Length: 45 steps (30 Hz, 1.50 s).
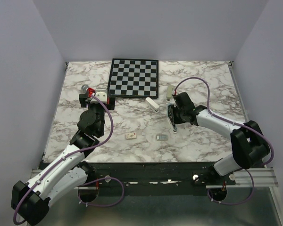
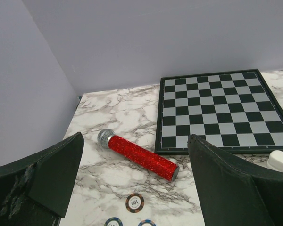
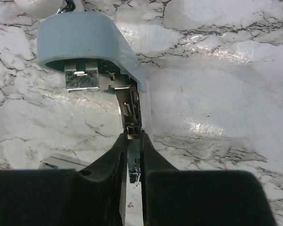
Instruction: Load the staples into the stapler
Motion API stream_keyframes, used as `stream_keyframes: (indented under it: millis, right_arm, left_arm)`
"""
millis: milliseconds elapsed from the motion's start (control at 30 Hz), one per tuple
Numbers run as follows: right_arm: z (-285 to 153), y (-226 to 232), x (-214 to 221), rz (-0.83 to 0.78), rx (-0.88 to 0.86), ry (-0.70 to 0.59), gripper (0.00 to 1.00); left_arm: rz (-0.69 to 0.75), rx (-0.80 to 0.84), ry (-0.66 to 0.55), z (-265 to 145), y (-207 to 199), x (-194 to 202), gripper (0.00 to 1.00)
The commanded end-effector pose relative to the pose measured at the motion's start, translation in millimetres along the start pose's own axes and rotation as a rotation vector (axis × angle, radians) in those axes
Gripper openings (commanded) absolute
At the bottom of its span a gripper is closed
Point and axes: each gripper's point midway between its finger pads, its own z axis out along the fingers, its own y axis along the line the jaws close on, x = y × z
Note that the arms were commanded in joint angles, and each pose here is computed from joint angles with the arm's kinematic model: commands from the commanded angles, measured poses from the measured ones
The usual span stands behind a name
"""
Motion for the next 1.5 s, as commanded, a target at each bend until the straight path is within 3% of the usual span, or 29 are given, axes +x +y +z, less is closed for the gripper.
stream_keyframes:
  millis: [0, 600, 967, 1233, 1467]
  right_arm:
    - [7.1, 0.9, 5.5, -0.006, 0.001, 0.013, 0.14]
    - [5.9, 1.0, 21.1, 0.016, -0.004, 0.068, 0.15]
    - [0.9, -0.6, 29.5, 0.043, -0.001, 0.077, 0.21]
    - [-8.4, -1.8, 12.9, 0.057, 0.017, 0.029, 0.37]
    - [-10.9, -11.2, -1.9, 0.087, 0.076, -0.012, 0.38]
  left_arm:
    - [-0.01, -0.02, -0.017, -2.6, 4.3, -2.6, 0.99]
    - [-0.009, -0.018, -0.017, -2.8, 3.9, -2.7, 0.99]
    - [-0.011, -0.012, -0.017, -2.5, 2.4, -2.2, 0.99]
    - [-0.015, -0.011, -0.019, -2.9, 2.5, -2.8, 0.99]
    - [-0.02, -0.008, -0.022, -3.2, 2.4, -4.1, 0.99]
